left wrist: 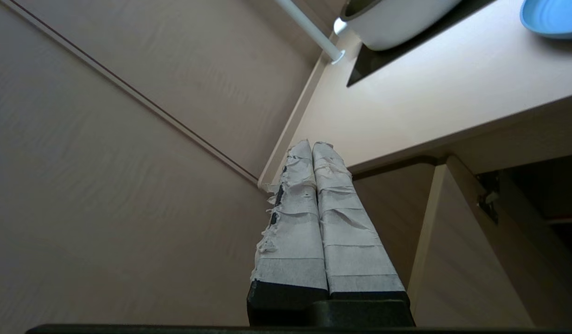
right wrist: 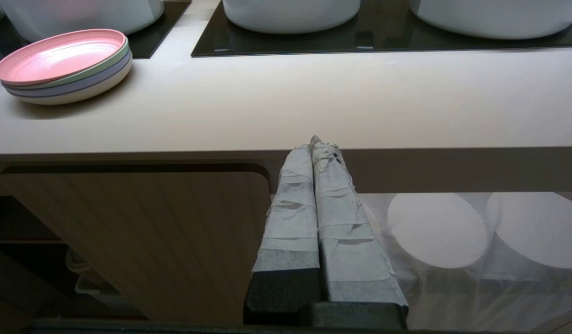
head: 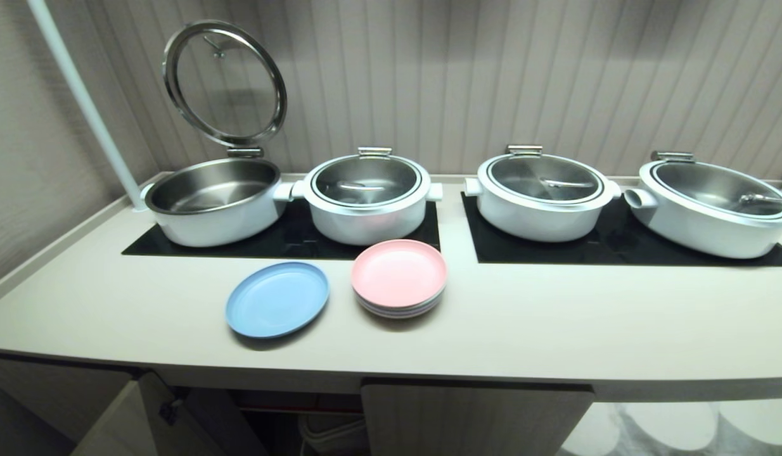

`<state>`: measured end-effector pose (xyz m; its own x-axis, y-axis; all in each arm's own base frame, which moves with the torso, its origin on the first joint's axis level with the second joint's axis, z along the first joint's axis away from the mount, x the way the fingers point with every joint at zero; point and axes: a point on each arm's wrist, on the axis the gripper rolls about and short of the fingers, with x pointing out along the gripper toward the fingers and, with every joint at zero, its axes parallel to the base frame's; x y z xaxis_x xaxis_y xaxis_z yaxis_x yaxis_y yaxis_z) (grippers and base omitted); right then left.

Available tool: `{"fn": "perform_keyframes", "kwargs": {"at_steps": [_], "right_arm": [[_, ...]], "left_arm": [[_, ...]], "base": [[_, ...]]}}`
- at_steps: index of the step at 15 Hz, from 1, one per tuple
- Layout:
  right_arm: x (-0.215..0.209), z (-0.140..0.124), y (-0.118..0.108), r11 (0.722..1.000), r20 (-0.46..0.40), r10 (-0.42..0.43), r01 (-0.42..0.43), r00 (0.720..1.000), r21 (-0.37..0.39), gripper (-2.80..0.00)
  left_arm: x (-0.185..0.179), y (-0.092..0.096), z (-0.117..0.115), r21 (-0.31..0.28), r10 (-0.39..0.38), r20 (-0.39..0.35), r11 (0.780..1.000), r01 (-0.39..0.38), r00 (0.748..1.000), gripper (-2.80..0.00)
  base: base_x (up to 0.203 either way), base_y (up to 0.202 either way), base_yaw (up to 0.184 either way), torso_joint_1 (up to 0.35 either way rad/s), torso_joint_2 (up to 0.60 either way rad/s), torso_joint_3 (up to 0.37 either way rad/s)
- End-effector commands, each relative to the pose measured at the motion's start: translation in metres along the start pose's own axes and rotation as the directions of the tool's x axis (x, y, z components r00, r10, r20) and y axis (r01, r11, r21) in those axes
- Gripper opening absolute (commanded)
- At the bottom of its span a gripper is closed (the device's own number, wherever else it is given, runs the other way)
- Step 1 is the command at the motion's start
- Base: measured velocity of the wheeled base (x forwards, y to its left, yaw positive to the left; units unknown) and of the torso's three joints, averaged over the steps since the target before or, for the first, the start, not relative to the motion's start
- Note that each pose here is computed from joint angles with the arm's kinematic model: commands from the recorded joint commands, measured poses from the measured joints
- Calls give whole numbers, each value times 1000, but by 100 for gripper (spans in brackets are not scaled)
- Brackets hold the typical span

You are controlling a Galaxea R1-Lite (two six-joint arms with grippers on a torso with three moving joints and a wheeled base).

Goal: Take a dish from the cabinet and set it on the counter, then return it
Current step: Pick up the plate from the table

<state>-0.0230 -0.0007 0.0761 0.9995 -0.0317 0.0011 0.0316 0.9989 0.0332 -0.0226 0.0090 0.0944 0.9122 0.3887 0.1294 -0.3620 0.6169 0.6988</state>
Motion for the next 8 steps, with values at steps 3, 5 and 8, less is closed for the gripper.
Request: {"fn": "perform_keyframes", "kwargs": {"at_steps": [3,5,8], "right_arm": [[0,0,0,1000,0,0,0,1000,1,-280],[0,0,0,1000,0,0,0,1000,1,-280],[0,0,0,1000,0,1,-1,1000,1,-280]], "left_arm": [[-3,1,-1,-42,19,30,999,-18,999,-280],[-3,0,-1,-157,-1,50,988,9,999,-280],[-3,-2,0,-416,-55,92,905,88,994,-280]], "base": [[0,0,0,0,0,0],[0,0,0,0,0,0],[0,0,0,0,0,0]]}}
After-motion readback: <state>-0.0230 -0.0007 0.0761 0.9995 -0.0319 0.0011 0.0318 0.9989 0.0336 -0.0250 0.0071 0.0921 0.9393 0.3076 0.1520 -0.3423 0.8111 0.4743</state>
